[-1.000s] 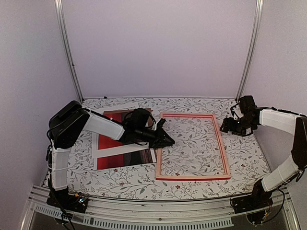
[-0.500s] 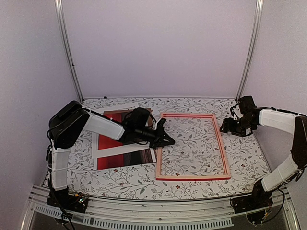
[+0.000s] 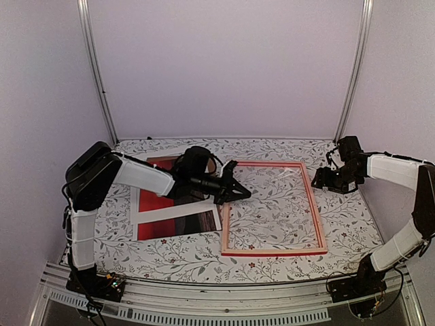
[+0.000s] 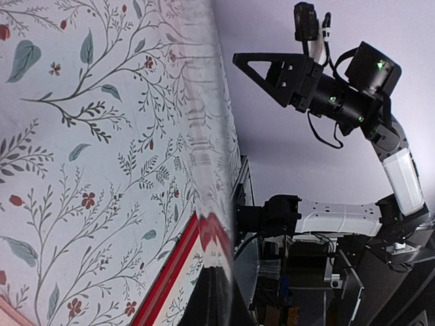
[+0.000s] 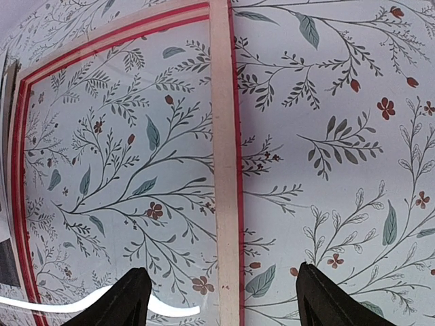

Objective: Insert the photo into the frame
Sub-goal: Place the glass panel in the frame body.

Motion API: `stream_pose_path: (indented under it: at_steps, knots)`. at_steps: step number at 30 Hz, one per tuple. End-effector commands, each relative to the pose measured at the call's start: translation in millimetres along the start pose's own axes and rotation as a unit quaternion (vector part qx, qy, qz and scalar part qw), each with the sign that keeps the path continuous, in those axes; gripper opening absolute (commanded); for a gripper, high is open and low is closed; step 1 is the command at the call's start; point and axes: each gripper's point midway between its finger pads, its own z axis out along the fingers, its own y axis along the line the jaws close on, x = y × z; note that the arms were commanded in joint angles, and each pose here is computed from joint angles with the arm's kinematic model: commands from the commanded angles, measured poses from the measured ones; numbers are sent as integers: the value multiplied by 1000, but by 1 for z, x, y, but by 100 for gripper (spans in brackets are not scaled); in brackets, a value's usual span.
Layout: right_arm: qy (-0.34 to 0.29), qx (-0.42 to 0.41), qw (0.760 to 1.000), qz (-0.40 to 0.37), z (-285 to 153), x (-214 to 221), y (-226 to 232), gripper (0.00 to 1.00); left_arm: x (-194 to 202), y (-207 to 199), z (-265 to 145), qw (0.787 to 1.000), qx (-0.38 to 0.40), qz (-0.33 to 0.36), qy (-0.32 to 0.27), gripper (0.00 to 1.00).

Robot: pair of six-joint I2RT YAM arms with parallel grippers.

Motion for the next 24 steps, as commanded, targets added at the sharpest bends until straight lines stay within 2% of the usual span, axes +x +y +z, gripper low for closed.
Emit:
stream_pose_path:
  at_steps: [1, 11, 24]
  knots:
    - [-1, 3, 1000, -6, -3, 2, 2, 77, -8, -35, -8, 999, 38, 33, 5, 0]
    - [-4, 9, 1000, -5, -5, 0, 0, 77, -8, -44, -7, 998, 61, 32, 13, 0]
    - [-64, 51, 997, 9, -48, -37, -7, 78, -23, -129, -28, 988, 128, 80, -8, 0]
